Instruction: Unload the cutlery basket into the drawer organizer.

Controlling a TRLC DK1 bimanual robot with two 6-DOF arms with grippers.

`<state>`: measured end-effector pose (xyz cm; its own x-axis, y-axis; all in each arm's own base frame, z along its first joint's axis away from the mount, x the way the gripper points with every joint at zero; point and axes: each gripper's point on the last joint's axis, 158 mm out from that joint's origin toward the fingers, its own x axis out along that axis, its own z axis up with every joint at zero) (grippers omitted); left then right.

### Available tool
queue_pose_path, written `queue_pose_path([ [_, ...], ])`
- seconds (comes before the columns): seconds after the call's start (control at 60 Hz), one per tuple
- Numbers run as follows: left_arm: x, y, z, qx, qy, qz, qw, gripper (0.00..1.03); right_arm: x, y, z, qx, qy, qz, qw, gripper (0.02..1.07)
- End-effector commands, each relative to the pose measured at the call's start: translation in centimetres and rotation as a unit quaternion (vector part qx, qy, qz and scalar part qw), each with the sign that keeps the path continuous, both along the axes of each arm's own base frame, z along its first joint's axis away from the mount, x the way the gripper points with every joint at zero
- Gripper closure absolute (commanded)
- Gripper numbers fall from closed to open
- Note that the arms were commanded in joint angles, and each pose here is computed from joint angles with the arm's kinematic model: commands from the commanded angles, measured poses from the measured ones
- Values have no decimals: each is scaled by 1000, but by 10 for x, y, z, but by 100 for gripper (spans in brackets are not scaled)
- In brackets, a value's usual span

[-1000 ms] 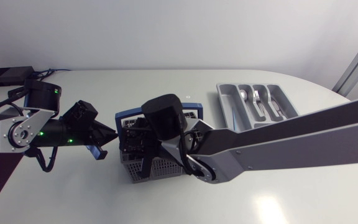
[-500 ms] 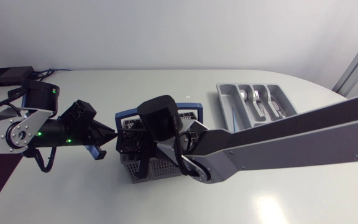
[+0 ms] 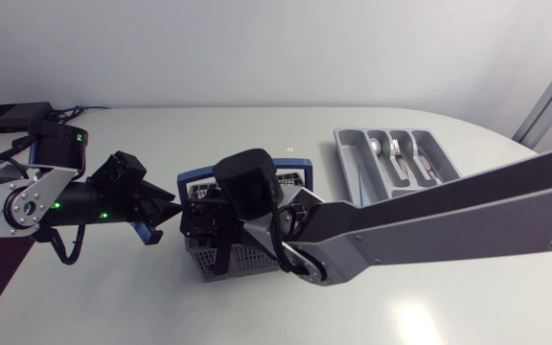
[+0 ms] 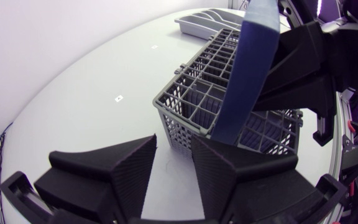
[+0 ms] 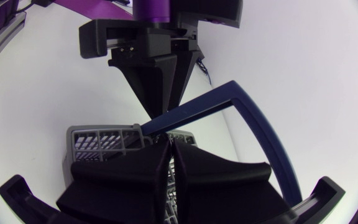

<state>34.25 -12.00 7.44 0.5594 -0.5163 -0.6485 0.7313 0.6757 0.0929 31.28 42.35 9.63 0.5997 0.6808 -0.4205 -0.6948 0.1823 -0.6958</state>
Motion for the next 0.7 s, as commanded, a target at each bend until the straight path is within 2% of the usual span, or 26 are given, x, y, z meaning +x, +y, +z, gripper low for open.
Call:
queue_pose_path([
  [0.0,-6,2,-4,-5,6,5,1000,46,-6,-7,-2,-5,-8,-3,1000,101],
  [0.25,-8,3,-5,-5,8,5,1000,30,-9,-14,13,3,-22,-8,1000,101],
  [0.367,-10,3,-6,-5,9,5,1000,18,-11,-16,21,7,-29,-10,1000,101],
  [0.683,-13,3,0,-6,-1,5,1000,7,-22,-26,36,14,-47,-15,999,101],
])
